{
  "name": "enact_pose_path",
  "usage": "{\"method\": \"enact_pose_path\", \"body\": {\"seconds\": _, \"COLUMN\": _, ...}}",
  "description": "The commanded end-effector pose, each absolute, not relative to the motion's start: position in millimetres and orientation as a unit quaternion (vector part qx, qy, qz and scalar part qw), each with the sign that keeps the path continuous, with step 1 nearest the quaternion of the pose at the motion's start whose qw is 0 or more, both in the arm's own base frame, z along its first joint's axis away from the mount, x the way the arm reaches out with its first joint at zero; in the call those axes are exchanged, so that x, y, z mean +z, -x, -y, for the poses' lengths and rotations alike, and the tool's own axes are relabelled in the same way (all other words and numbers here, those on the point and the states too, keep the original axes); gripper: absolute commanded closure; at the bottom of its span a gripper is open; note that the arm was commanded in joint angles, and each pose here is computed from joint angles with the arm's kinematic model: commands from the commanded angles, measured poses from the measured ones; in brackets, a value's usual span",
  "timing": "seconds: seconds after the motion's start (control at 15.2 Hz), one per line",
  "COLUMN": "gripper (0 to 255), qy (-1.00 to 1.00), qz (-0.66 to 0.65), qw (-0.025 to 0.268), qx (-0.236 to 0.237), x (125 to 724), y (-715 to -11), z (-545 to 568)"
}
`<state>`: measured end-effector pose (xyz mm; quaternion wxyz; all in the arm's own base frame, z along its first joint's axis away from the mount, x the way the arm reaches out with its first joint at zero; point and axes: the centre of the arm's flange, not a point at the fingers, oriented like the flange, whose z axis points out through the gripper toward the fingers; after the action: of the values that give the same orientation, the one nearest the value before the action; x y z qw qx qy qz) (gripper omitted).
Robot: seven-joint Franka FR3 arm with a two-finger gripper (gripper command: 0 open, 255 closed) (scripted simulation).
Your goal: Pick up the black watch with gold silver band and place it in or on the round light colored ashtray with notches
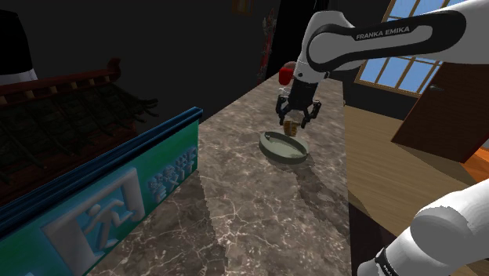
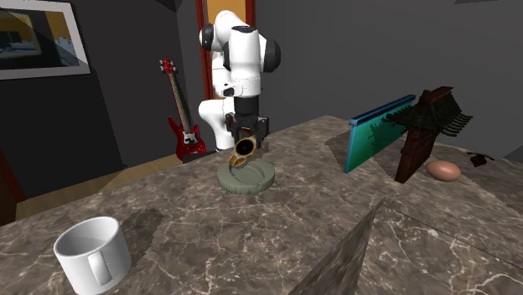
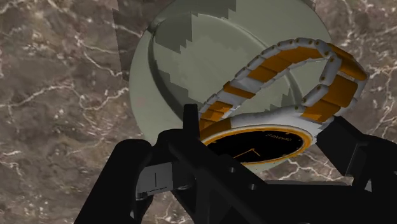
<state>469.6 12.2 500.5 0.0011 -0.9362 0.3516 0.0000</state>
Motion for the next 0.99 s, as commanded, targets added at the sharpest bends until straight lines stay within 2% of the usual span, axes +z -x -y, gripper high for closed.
{"method": "enact_pose_path", "body": {"seconds": 0.0, "gripper": 255, "qy": 0.936, "qz": -0.351, "qw": 0.001, "qx": 0.000, "x": 488.5, "y": -468.8, "z": -12.4}}
{"method": "enact_pose_path", "body": {"seconds": 0.33, "gripper": 255, "qy": 0.936, "qz": -0.351, "qw": 0.001, "qx": 0.000, "x": 458.6, "y": -468.8, "z": -12.4}}
{"method": "enact_pose_path", "body": {"seconds": 0.86, "gripper": 255, "qy": 0.936, "qz": -0.351, "qw": 0.001, "qx": 0.000, "x": 458.6, "y": -468.8, "z": -12.4}}
{"method": "enact_pose_path", "body": {"seconds": 0.92, "gripper": 0, "qy": 0.936, "qz": -0.351, "qw": 0.001, "qx": 0.000, "x": 459.0, "y": -468.3, "z": -12.5}}
